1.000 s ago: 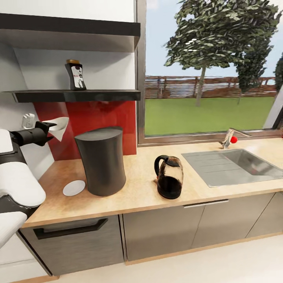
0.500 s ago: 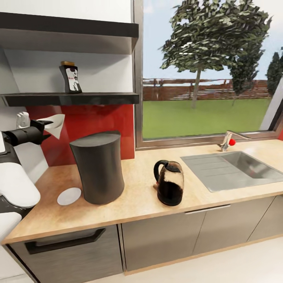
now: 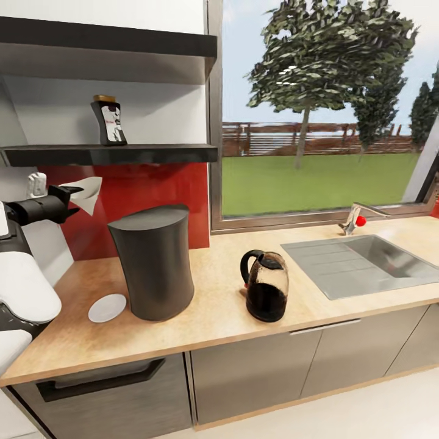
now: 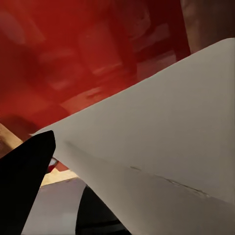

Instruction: Set up a coffee station on the kitchen countertop: keep the coffee maker on the countertop, move the bottle of coffee from the kitchen shelf to the counter next to the coffee maker, place a paper coffee filter on top of the coffee maker, put the saucer next to the coffee maker with the coffee cup on the saucer, and place the electric kettle next to the coffee maker.

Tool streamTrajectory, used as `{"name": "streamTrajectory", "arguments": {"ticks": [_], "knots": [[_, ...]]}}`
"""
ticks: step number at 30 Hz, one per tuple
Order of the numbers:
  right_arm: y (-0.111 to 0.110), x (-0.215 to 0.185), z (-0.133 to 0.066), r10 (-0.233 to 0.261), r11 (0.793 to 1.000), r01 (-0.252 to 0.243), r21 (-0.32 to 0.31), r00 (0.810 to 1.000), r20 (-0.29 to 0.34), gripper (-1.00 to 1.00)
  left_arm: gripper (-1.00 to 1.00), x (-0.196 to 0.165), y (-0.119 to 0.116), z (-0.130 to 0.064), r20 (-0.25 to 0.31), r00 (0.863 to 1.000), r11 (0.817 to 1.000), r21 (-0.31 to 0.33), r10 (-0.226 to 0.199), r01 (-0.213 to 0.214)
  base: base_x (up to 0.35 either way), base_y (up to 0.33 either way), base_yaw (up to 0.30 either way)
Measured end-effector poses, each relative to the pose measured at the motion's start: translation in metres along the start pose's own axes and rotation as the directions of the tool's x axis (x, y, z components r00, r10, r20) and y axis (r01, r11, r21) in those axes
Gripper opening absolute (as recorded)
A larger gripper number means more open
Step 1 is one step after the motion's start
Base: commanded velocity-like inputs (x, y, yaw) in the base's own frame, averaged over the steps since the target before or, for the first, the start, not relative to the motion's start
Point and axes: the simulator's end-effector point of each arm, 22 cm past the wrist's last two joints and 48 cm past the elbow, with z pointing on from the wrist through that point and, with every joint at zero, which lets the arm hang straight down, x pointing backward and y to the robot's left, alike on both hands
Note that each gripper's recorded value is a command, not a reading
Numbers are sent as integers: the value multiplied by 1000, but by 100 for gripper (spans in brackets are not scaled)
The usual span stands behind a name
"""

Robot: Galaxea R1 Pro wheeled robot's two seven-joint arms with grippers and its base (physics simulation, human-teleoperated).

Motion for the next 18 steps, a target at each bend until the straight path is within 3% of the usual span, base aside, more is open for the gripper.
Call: {"name": "streamTrajectory", "arguments": {"ticks": [5, 18], "knots": [[0, 0, 0, 0, 1000, 0, 1, 1000, 0, 100, -100, 0, 1, 0, -1, 1000, 1000, -2, 2, -2, 0, 112, -87], [0, 0, 0, 0, 1000, 0, 1, 1000, -1, 100, -100, 0, 2, 1, -1, 1000, 1000, -3, 2, -2, 0, 8, -6]]}}
